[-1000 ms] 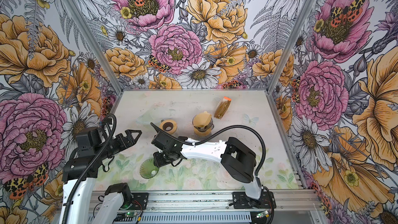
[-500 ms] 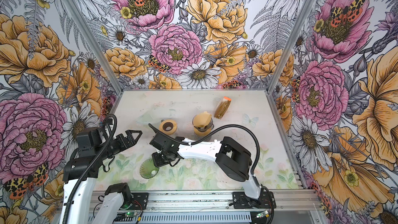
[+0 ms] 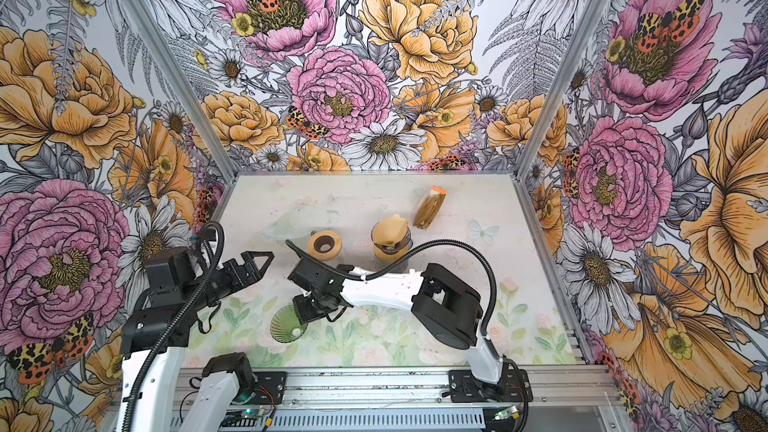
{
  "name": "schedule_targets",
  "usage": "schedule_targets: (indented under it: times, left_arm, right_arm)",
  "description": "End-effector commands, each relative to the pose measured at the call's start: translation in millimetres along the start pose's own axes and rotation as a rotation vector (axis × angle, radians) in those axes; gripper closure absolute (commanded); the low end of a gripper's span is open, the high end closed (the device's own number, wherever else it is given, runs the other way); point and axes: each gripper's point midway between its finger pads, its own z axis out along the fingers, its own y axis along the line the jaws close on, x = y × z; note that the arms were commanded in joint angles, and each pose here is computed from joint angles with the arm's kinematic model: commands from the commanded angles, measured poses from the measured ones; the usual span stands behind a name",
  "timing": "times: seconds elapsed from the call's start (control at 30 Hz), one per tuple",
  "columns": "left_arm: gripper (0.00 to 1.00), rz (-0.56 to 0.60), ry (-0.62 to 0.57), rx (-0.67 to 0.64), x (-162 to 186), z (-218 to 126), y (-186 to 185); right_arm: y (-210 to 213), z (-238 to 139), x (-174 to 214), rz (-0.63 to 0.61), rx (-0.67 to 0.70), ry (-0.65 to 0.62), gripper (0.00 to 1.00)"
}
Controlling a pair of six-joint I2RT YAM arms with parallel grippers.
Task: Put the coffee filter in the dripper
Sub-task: 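Grasp the green dripper rim with right gripper and lift it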
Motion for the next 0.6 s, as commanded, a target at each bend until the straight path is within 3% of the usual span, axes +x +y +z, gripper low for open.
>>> schedule_targets:
  times: [0.0,0.27,0.57]
  left_arm:
    - [0.01,0.015,-0.021,0.039,-3.3,-0.9,-5.8]
    - [0.01,0.019,-0.014,0.056,-3.0,-0.2,-8.5]
    - [0.01,0.071,0.017,0.192,0.5,-3.2,-32.7]
  right_arm:
    - [11.3,-15.2,-12.2,-0.03,-0.004,-0.051,0.91]
    - [5.9,-47.9,-25.7,-0.033,-0.001,-0.119,0.93]
    - [-18.0,-121.9,-52.4,-0.045,0.031,-0.202,0.94]
